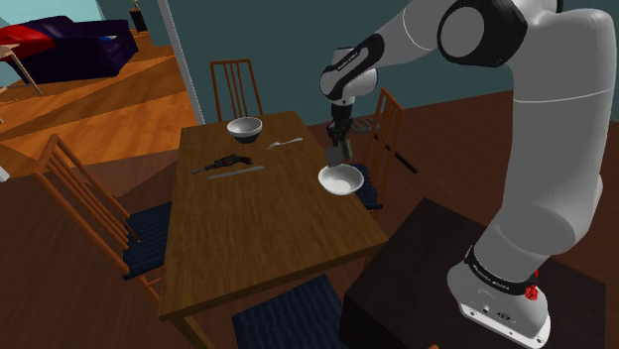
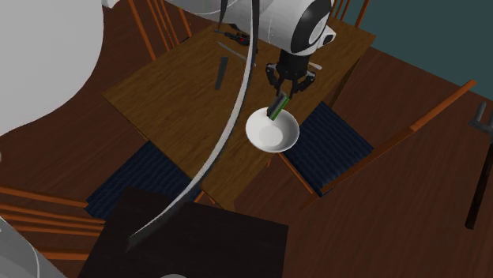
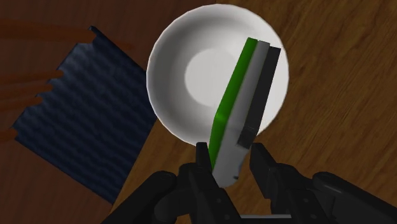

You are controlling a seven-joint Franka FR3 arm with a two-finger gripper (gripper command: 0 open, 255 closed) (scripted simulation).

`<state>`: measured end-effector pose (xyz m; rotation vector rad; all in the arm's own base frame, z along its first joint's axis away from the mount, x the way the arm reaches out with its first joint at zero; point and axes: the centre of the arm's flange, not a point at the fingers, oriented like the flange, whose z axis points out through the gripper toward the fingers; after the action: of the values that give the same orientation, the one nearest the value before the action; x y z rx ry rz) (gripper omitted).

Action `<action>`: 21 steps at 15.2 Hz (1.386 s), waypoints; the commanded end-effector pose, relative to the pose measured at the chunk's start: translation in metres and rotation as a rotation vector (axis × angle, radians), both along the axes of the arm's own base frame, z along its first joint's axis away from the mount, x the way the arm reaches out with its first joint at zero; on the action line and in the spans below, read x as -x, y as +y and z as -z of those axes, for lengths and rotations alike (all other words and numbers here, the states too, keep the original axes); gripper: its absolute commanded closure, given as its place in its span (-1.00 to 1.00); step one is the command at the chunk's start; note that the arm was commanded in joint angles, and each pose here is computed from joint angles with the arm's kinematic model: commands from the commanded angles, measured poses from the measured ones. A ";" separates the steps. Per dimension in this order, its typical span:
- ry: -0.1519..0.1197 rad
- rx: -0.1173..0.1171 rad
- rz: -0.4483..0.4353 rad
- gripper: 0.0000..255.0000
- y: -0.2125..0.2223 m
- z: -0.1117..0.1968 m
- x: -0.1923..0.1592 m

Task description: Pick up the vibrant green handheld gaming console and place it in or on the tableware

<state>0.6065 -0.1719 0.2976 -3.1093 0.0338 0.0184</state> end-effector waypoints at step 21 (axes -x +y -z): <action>-0.001 0.000 0.000 -1.00 0.001 0.051 0.000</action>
<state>0.6069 -0.1710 0.2466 -3.1095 0.0341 0.0171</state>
